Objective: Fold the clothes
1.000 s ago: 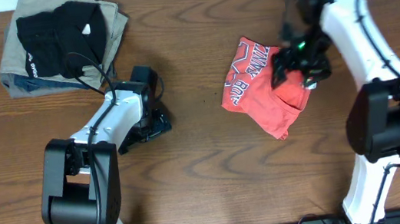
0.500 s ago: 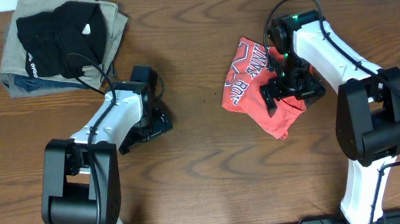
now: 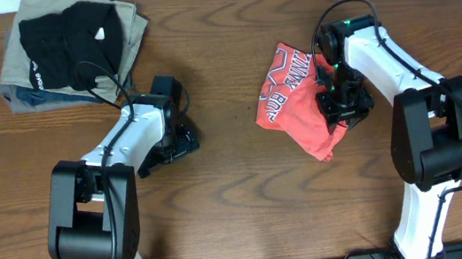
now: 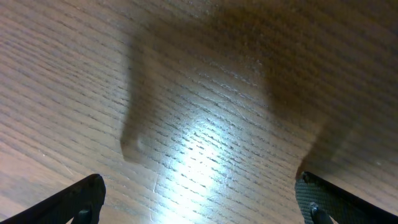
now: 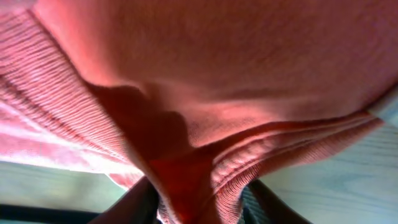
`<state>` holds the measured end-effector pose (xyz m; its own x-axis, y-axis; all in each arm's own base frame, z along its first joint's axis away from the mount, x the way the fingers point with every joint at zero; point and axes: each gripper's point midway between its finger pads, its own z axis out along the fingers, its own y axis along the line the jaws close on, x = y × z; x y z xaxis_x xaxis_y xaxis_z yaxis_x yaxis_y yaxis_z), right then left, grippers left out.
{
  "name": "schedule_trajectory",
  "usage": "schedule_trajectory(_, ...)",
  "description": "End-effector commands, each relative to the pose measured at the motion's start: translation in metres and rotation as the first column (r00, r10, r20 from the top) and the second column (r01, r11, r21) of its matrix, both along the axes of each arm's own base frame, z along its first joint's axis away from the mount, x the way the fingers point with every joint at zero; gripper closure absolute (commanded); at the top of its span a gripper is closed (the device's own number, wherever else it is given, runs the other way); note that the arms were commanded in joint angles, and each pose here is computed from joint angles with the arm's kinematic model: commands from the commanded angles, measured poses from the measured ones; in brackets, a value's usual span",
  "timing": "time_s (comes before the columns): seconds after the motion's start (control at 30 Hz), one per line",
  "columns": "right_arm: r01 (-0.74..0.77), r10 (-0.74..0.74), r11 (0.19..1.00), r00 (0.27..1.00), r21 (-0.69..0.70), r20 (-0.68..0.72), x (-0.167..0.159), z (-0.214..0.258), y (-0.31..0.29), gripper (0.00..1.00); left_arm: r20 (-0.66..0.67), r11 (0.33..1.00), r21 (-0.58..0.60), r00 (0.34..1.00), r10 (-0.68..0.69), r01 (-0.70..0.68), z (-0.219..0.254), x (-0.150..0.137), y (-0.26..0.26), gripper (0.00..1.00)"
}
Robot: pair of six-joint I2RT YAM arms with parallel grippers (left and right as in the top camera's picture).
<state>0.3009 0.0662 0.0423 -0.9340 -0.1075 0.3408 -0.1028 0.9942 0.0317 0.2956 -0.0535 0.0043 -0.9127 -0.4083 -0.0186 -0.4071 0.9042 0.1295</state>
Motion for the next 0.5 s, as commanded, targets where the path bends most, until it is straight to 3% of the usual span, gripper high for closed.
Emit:
schedule_trajectory(0.0, 0.012, -0.012, 1.0, 1.0, -0.008, -0.005, -0.002, 0.004, -0.002, 0.75, -0.016, 1.0, 0.009, 1.0, 0.005, -0.005, -0.004, -0.003, 0.002, 0.02)
schedule_trajectory(0.13, 0.061, -0.066, 0.989, 0.997, -0.132, -0.033, -0.012, 0.008, -0.02, 0.86, -0.016, 1.0, 0.009, 1.0, 0.005, -0.005, -0.004, -0.004, 0.002, 0.02)
schedule_trajectory(0.2, 0.084, -0.096, 0.973, 0.994, -0.214, -0.044, -0.017, 0.013, -0.031, 0.99, -0.016, 1.0, 0.009, 1.0, 0.005, -0.005, -0.004, -0.004, 0.002, 0.02)
schedule_trajectory(0.37, 0.142, -0.162, 0.948, 0.986, -0.286, -0.047, -0.023, 0.017, -0.042, 0.99, -0.015, 1.0, 0.009, 1.0, 0.005, -0.005, -0.004, -0.003, 0.002, 0.02)
schedule_trajectory(0.47, 0.14, -0.163, 0.947, 0.985, -0.291, -0.058, -0.026, 0.018, -0.042, 0.83, -0.016, 1.0, 0.009, 1.0, 0.005, -0.005, -0.004, -0.003, 0.002, 0.02)
